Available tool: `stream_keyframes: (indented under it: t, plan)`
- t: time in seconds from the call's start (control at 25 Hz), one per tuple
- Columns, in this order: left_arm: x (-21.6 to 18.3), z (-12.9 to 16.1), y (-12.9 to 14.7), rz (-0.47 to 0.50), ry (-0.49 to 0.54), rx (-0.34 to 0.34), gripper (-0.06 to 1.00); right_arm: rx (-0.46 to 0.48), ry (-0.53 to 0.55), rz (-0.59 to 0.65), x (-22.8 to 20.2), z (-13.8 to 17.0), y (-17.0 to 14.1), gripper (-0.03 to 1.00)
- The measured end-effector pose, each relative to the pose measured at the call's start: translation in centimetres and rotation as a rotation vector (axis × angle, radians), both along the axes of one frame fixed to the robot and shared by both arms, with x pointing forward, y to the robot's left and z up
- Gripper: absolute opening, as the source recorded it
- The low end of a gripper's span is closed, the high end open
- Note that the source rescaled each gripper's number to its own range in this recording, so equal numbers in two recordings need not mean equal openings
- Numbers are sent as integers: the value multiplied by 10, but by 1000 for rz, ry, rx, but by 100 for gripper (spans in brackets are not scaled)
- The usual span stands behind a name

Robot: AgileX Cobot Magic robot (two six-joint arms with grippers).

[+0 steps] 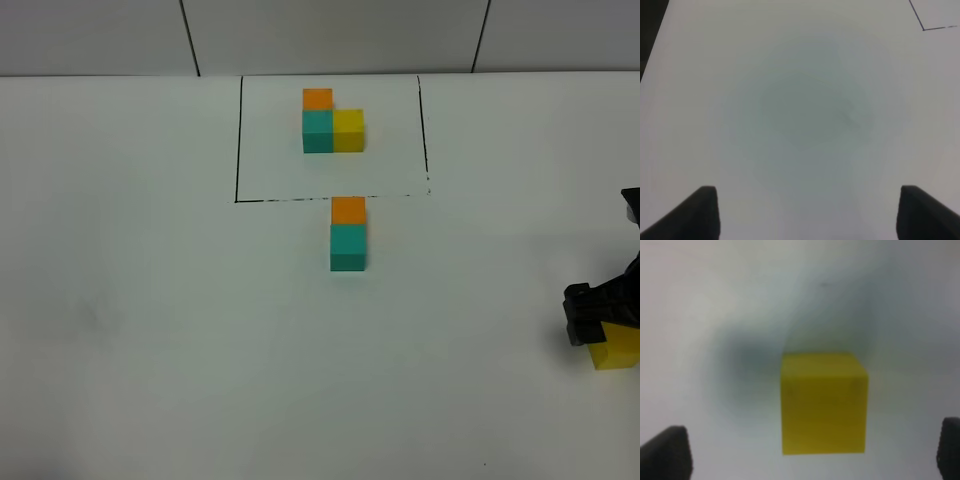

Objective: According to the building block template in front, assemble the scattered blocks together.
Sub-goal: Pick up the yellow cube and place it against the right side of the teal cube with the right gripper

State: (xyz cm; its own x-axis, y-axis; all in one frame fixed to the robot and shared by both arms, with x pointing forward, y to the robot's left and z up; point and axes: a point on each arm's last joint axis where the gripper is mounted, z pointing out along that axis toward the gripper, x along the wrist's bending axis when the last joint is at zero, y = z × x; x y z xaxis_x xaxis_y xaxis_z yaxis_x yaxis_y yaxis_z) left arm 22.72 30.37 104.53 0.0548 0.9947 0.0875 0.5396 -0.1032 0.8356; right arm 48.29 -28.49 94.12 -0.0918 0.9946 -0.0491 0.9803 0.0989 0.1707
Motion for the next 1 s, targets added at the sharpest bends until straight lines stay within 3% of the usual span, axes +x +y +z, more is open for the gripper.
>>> stream_keyframes:
  t: [0.28, 1.0]
  plan:
    - [0, 0, 0, 0, 0, 0, 65, 28, 26, -7, 7, -18, -4, 98]
    - [0, 0, 0, 0, 0, 0, 65, 38, 75, -7, 8, -34, -10, 79]
